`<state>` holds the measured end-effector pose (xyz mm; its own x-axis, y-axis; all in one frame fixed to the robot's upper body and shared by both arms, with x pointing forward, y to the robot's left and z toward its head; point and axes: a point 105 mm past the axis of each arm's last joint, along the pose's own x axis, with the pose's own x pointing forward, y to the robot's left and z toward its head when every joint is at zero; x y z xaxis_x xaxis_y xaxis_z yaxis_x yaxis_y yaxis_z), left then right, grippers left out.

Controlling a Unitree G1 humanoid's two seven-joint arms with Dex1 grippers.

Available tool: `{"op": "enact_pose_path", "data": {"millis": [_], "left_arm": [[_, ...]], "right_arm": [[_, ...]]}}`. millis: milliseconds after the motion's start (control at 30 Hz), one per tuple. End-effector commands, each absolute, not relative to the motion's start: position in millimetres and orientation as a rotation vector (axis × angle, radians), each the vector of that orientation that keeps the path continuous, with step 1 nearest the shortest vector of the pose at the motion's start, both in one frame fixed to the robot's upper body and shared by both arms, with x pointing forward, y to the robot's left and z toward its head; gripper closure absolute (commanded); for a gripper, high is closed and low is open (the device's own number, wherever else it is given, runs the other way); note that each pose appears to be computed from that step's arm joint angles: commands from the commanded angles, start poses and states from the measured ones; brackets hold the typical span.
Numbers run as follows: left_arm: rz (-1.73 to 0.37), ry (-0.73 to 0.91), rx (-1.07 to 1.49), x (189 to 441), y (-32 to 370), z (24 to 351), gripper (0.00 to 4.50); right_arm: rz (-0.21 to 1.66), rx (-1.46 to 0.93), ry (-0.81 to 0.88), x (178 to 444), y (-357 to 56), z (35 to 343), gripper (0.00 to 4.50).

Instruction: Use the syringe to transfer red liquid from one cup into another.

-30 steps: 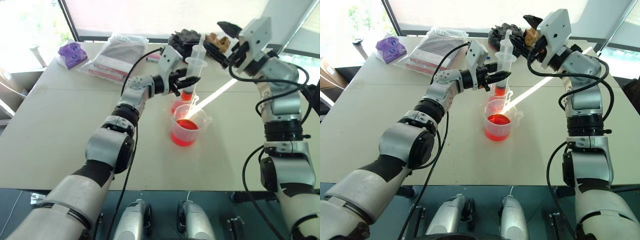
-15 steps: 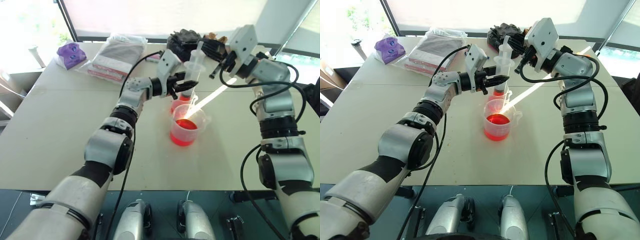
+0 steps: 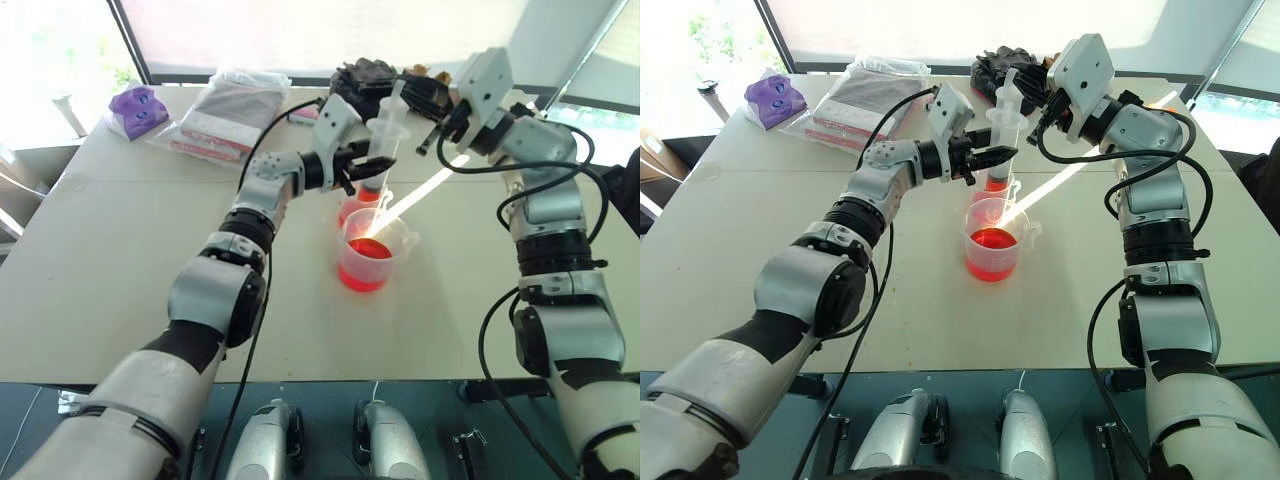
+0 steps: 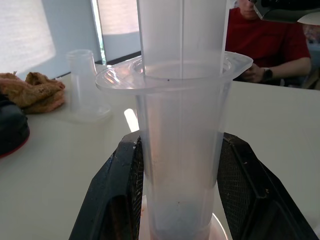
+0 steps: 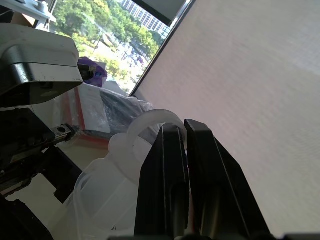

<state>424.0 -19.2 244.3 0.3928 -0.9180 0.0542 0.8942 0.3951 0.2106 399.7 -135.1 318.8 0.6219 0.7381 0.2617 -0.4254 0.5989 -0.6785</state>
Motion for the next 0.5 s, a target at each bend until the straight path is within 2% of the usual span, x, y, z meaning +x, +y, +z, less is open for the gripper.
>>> {"op": "enact_pose_path", "data": {"millis": [33,500], "left_arm": [[-1.141,-0.339,0.151,420.2,-19.4,298.6,2.88],[-1.109,-0.392,0.109,421.3,-10.6,320.5,2.88]], "right_arm": [[0.749,-0.609,-0.575,397.9,-125.4,318.0,4.48],[0.772,-0.561,-0.561,399.0,-116.1,308.4,4.48]]}}
